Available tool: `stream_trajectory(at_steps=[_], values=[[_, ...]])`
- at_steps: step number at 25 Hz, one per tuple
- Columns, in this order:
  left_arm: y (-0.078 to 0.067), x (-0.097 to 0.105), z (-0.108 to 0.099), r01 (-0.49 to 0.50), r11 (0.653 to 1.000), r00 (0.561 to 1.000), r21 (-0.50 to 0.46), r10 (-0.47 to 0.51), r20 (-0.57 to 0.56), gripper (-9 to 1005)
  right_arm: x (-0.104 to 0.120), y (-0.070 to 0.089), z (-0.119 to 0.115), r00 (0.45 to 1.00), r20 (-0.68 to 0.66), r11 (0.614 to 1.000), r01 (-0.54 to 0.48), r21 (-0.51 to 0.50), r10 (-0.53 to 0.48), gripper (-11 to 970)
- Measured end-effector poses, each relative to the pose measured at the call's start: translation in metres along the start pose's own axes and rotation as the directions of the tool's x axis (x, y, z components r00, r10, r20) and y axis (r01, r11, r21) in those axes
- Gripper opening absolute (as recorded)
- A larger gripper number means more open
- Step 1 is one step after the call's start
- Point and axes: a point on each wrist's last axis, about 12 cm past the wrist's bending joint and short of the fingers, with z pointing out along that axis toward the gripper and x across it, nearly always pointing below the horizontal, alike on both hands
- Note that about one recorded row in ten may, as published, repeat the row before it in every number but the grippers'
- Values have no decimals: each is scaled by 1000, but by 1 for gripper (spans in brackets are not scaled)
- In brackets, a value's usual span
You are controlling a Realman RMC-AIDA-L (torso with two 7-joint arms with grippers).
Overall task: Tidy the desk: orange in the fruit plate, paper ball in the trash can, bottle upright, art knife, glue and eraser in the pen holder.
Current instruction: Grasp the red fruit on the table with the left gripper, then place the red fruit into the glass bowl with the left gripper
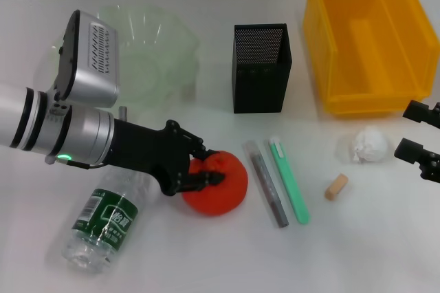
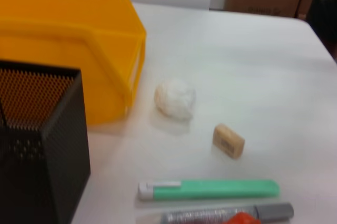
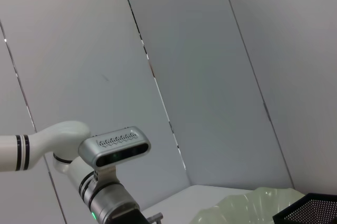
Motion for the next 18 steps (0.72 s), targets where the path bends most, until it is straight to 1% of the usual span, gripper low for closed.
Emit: stream_trajectory(at_steps=[5,7,8,9,11,12,13,14,16,17,18], values=[[-1,-5,-1,-13,1000,998,0,13,68,239,0,0,0,1000,0,1000,-1,1,1,782],[-1,-8,-4,-7,1000,994,-1,7,110,227,0,0,0,1000,1,1000,-1,0,1,781],[1,-12,-14,21,999,980,-32,-14,201,222,0,0,0,1000,6,1000,1,-1,-1,780],[1,-12,-14,21,999,980,-32,-14,201,216,0,0,0,1000,6,1000,1,-1,-1,779],[9,-14,-32,81,991,945,-109,-42,325,204,-1,0,1,1000,12,1000,5,-1,-5,778],[13,-14,-42,118,980,922,-157,-49,384,198,-2,0,1,1000,15,1000,7,-1,-7,777],[21,-8,-63,187,948,881,-256,-46,471,192,-3,-1,1,1000,22,1000,8,2,-8,777],[21,-8,-63,187,948,881,-256,-46,471,187,-3,-1,1,1000,22,1000,8,2,-8,776],[27,1,-77,251,910,852,-331,-46,521,175,-4,-2,2,999,33,1000,8,12,-9,775],[30,8,-84,299,879,836,-371,-54,546,166,-5,-3,1,999,39,1000,8,19,-9,774],[36,18,-90,371,826,818,-423,-76,570,157,-5,-3,1,998,55,1000,6,30,-8,773]])
